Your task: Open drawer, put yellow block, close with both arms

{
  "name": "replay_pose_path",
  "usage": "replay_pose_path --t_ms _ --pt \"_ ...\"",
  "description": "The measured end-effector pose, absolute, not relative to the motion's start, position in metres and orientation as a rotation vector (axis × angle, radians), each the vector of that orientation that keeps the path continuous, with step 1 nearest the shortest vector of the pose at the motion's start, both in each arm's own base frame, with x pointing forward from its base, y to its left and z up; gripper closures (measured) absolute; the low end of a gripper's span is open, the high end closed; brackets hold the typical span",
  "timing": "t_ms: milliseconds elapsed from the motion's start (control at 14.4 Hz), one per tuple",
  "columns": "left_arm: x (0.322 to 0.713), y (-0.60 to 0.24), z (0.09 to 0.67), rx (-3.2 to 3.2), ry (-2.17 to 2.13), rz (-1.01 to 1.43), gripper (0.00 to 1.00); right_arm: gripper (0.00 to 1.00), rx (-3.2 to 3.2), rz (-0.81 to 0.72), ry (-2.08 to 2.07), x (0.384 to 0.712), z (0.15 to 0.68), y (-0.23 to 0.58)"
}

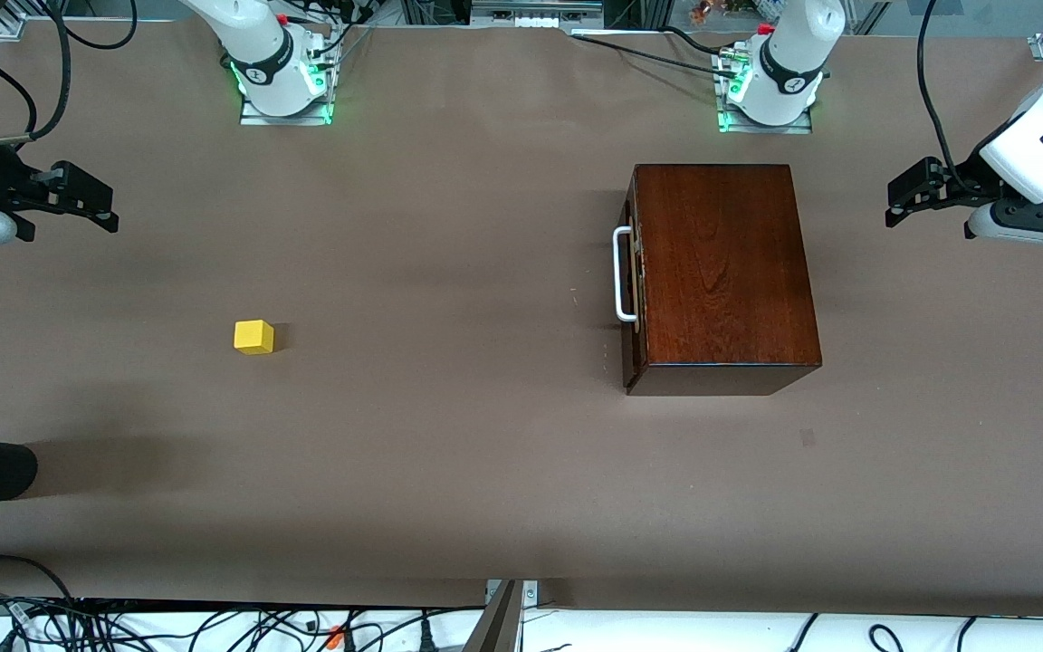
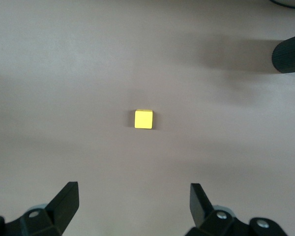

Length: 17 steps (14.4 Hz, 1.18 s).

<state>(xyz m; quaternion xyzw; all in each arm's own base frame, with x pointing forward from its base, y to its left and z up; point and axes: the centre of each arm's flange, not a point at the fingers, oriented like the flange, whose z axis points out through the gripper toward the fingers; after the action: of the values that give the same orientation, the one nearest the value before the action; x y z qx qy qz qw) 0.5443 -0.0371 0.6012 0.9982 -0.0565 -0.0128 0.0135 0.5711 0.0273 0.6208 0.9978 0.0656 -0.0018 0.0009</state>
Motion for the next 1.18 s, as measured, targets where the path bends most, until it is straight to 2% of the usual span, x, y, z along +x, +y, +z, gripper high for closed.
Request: replay_pose_path --t_ms 1180 --pt "0.5447 -0.0367 0.605 3.109 -0.175 -0.027 0.0 0.0 3.133 -0.005 0.205 0.5712 0.6208 0.0269"
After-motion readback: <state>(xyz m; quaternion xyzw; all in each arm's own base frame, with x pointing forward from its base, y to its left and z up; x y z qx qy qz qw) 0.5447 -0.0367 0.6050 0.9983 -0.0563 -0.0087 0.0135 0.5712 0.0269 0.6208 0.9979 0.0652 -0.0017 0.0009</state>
